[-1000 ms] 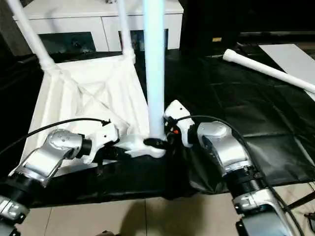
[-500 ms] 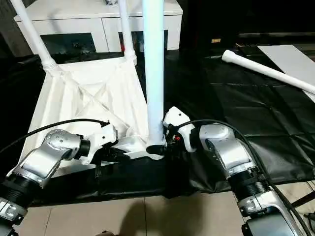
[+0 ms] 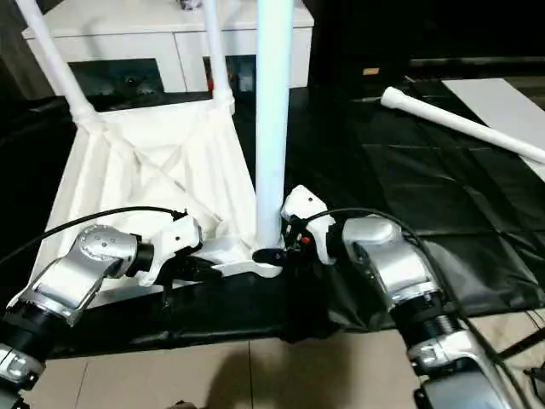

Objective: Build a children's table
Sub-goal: Rotate leg to tighten

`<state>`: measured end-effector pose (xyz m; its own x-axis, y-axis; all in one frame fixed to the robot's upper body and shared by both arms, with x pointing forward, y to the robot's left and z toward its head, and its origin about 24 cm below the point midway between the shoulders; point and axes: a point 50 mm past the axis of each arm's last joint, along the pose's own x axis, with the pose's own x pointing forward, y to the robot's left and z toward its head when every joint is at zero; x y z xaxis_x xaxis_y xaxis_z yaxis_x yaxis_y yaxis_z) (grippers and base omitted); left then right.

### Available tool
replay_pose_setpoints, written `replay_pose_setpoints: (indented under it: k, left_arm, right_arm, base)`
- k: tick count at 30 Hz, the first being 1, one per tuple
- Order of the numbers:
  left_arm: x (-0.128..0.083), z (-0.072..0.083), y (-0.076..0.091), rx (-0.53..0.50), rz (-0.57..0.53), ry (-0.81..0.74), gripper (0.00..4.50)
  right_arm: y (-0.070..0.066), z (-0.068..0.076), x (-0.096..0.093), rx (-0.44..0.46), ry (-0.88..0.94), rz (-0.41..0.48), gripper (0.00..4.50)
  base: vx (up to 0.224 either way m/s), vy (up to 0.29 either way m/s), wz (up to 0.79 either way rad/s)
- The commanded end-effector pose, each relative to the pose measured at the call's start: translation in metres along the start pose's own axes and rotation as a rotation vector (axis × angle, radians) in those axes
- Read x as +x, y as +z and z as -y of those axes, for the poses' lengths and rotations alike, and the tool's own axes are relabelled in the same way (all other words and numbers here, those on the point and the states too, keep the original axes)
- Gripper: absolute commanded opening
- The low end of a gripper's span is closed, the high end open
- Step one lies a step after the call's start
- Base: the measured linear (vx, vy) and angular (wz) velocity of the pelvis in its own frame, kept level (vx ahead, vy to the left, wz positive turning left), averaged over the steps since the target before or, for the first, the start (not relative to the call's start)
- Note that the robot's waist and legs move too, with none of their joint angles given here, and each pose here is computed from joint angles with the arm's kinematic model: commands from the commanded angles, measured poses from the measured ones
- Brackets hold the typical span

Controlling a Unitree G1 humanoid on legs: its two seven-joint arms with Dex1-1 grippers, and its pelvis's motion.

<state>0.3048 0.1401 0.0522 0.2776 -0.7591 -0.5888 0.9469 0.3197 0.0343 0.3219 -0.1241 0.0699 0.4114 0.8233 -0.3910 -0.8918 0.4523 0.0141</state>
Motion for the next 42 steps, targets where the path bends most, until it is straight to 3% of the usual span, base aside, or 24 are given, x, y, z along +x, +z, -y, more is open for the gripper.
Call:
replay_pose_setpoints:
  k: [1,8,10,12,18,19,21,22,25,28,33,42]
  left_arm:
    - [0.006,-0.008,0.016,-0.025,0.073,0.092,0.00]
    - [0.032,-0.025,0.026,-0.221,0.047,0.361,0.00]
    - [0.043,-0.028,0.032,-0.223,0.020,0.427,0.00]
    - [0.050,-0.027,0.037,-0.214,0.024,0.442,0.00]
    - [0.050,-0.028,0.037,-0.183,0.029,0.438,0.00]
    - [0.050,-0.028,0.037,-0.183,0.029,0.438,0.00]
    - [0.048,-0.029,0.036,-0.176,0.026,0.436,0.00]
    - [0.045,-0.029,0.034,-0.164,0.035,0.427,0.00]
    - [0.040,-0.028,0.035,-0.134,0.075,0.390,0.00]
    - [0.034,-0.026,0.033,-0.107,0.084,0.353,0.00]
    - [0.016,-0.012,0.027,-0.035,0.190,0.141,0.00]
    - [0.010,-0.001,0.024,-0.014,0.232,0.027,0.00]
  right_arm:
    - [-0.014,0.005,0.007,0.131,-0.130,-0.021,2.63]
    - [-0.027,0.010,0.030,0.293,-0.469,-0.064,2.63]
    - [-0.031,0.012,0.040,0.380,-0.644,-0.084,2.63]
    - [-0.028,0.009,0.051,0.431,-0.685,-0.061,2.63]
    - [-0.003,0.004,0.066,0.388,-0.587,0.084,2.63]
    - [-0.002,0.004,0.067,0.388,-0.579,0.091,2.98]
    - [0.005,0.002,0.067,0.366,-0.530,0.131,2.98]
    - [0.009,0.004,0.064,0.343,-0.514,0.144,3.35]
    - [0.011,0.008,0.057,0.332,-0.464,0.169,3.42]
    - [0.011,0.010,0.048,0.284,-0.408,0.179,3.80]
    - [0.004,0.012,0.016,0.111,-0.200,0.123,3.80]
    - [-0.003,0.008,0.003,0.013,-0.057,0.066,3.80]
  base:
    - [0.000,0.000,0.00]
    - [0.000,0.000,0.00]
    - [0.000,0.000,0.00]
    - [0.000,0.000,0.00]
    - [0.000,0.000,0.00]
    - [0.000,0.000,0.00]
    - [0.000,0.000,0.00]
    - [0.000,0.000,0.00]
    - [0.000,0.000,0.00]
    - [0.000,0.000,0.00]
    - [0.000,0.000,0.00]
    - [0.000,0.000,0.00]
